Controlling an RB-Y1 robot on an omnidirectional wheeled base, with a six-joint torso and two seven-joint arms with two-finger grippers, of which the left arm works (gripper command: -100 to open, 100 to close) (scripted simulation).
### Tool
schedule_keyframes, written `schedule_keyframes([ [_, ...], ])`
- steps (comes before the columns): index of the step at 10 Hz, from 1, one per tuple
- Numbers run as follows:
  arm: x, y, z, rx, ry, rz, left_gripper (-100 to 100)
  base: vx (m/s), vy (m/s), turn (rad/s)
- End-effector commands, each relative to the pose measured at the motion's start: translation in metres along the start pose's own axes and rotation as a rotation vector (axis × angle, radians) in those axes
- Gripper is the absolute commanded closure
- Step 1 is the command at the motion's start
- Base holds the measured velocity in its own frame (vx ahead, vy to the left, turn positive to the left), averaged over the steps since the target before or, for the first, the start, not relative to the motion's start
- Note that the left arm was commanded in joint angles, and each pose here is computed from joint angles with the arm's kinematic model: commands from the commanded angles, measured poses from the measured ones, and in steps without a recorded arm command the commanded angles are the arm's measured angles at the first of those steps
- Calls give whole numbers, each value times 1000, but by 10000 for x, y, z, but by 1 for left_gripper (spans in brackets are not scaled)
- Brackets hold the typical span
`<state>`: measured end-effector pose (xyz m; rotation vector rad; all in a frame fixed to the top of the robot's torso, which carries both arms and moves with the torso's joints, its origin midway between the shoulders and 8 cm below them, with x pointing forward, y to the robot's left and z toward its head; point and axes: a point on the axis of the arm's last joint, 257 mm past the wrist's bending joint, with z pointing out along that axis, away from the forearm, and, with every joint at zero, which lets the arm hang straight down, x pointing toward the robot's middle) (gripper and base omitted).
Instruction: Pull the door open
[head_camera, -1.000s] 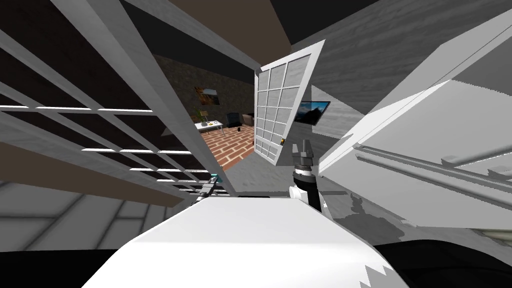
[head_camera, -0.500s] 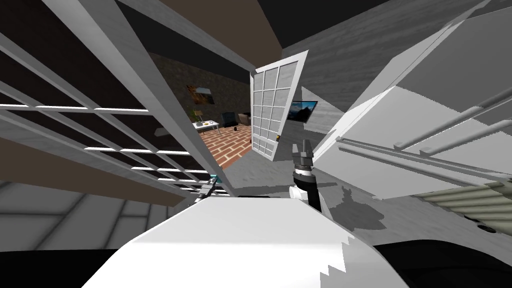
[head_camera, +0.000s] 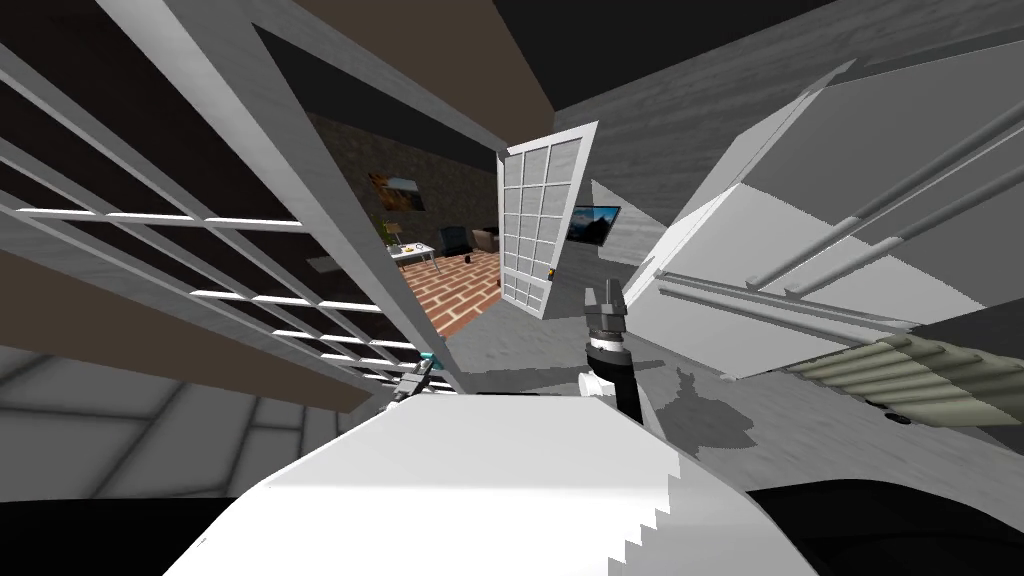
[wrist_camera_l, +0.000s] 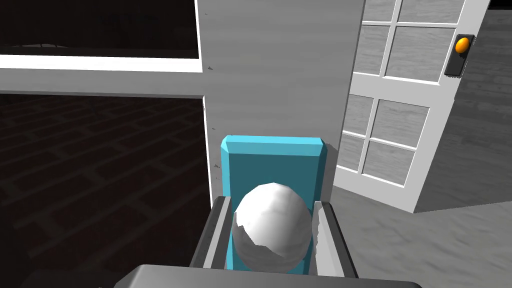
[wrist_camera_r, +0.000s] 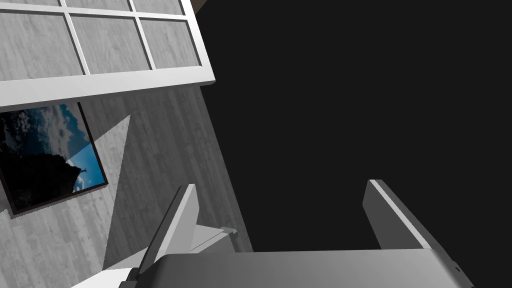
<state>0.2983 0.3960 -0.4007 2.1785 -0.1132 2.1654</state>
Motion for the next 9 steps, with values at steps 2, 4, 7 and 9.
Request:
schedule_keyframes([
  [2,1,107,-161,-44,4,3,100,-6,-32,31],
  [4,0,162,-259,-69,5,5,100,-2,-11,9],
  [7,1,221,-365,-97,6,6,100,-18,-7,2],
  [9,4,280,-473,-124,6,5,100,-26,12,3],
])
